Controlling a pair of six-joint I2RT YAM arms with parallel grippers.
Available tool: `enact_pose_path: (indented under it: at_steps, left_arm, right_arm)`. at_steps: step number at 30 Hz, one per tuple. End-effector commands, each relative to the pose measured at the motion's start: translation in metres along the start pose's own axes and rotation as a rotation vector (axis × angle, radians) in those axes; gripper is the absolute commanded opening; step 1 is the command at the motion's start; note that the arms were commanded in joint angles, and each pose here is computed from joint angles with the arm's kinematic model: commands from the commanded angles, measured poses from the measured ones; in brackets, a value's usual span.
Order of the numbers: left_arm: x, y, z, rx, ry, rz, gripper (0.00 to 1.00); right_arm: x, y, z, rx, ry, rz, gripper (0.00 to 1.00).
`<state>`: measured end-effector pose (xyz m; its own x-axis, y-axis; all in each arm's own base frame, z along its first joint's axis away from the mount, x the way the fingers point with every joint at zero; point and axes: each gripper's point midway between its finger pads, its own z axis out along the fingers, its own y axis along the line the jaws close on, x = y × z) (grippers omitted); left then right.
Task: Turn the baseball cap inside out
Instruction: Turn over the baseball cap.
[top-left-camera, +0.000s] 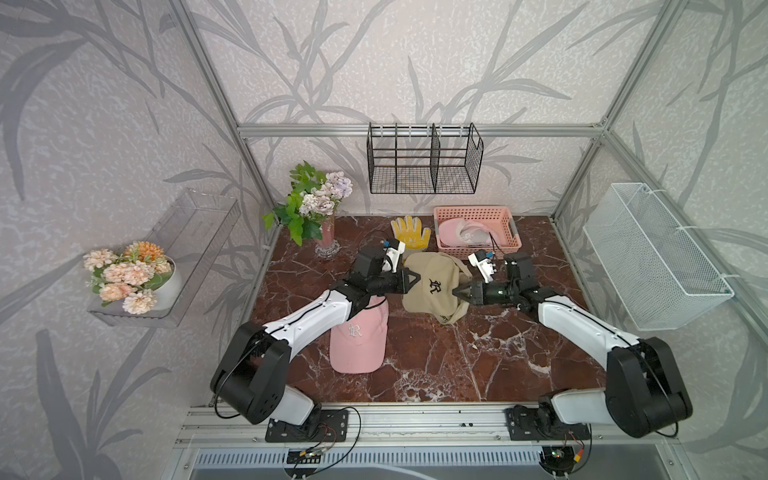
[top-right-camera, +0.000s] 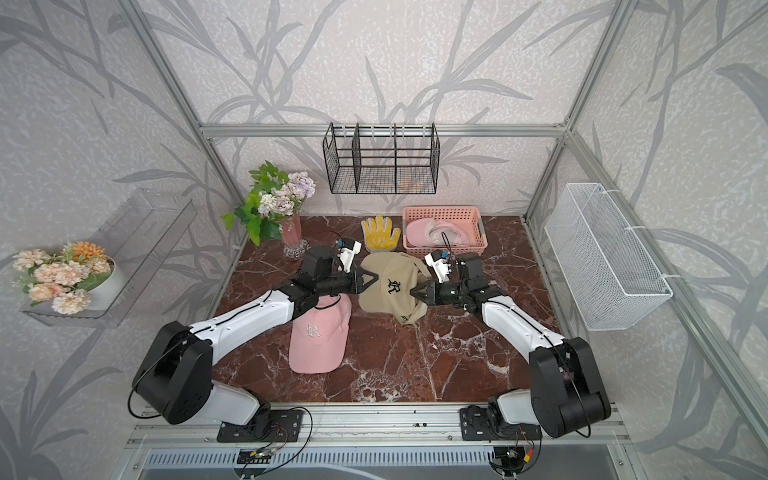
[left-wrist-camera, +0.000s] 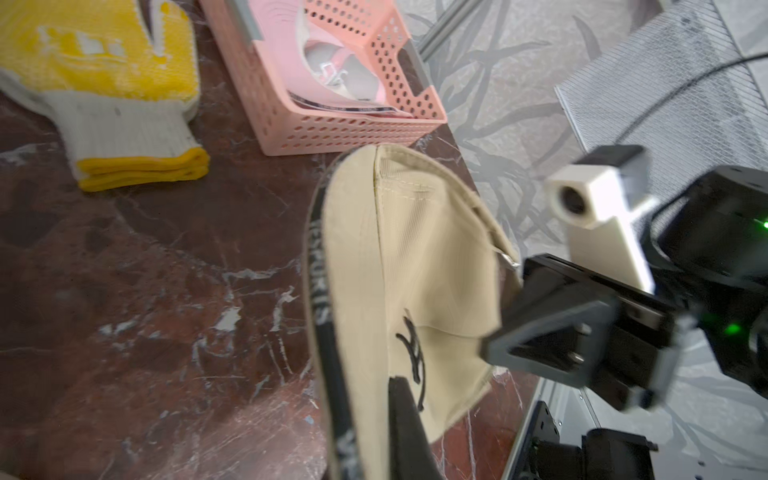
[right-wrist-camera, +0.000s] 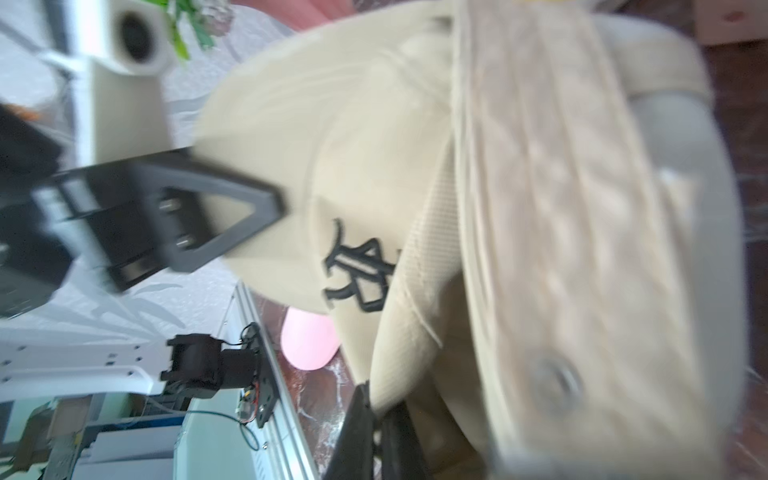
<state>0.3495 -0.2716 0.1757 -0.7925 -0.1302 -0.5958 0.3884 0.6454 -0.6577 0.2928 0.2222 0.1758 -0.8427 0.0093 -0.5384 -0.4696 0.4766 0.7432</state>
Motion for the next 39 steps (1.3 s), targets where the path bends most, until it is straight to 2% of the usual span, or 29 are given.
enact_pose_path:
  at_steps: [1, 4, 9, 13, 17, 18, 19, 22, 24, 26, 31, 35, 39]
  left_arm:
    - [-0.015, 0.009, 0.004, 0.024, -0.049, -0.034, 0.00]
    - [-0.013, 0.007, 0.002, 0.063, -0.039, -0.034, 0.00]
    - [-0.007, -0.004, -0.007, 0.117, -0.033, -0.013, 0.00]
    - [-0.008, -0.020, -0.017, 0.179, -0.042, -0.030, 0.00]
    - [-0.016, -0.033, -0.030, 0.215, -0.114, -0.074, 0.00]
    - [-0.018, -0.034, -0.032, 0.217, -0.126, -0.099, 0.00]
    - [-0.020, -0.037, -0.033, 0.227, -0.138, -0.123, 0.00]
    - [-0.028, -0.038, -0.031, 0.223, -0.174, -0.244, 0.00]
    - [-0.032, -0.041, -0.028, 0.219, -0.183, -0.310, 0.00]
    - [-0.036, -0.044, -0.027, 0.196, -0.212, -0.388, 0.00]
    - [-0.041, -0.045, -0.031, 0.024, -0.286, -0.550, 0.00]
    - [-0.042, -0.049, -0.032, 0.015, -0.278, -0.671, 0.00]
    - [-0.040, -0.049, -0.034, -0.015, -0.284, -0.731, 0.00]
  right_arm:
    - [0.008, 0.042, -0.013, -0.193, 0.022, -0.048, 0.00]
    - [-0.009, 0.035, -0.029, -0.193, -0.081, -0.017, 0.00]
    - [-0.034, -0.002, -0.058, -0.139, -0.282, 0.087, 0.00]
    - [-0.030, -0.022, -0.057, -0.005, -0.290, 0.110, 0.00]
    - [-0.028, -0.019, -0.060, 0.081, -0.298, 0.041, 0.21]
    - [-0.028, -0.017, -0.061, 0.111, -0.303, 0.002, 0.32]
    - [-0.027, -0.014, -0.062, 0.150, -0.312, -0.049, 0.38]
    - [-0.022, 0.006, -0.057, 0.238, -0.331, -0.317, 0.52]
    - [-0.017, 0.019, -0.052, 0.288, -0.344, -0.510, 0.57]
    - [-0.013, 0.031, -0.047, 0.308, -0.356, -0.672, 0.60]
    - [-0.002, 0.049, -0.034, 0.364, -0.374, -0.983, 0.63]
    - [0.007, 0.051, -0.019, 0.437, -0.337, -1.194, 0.66]
    - [0.007, 0.052, -0.010, 0.514, -0.353, -1.322, 0.67]
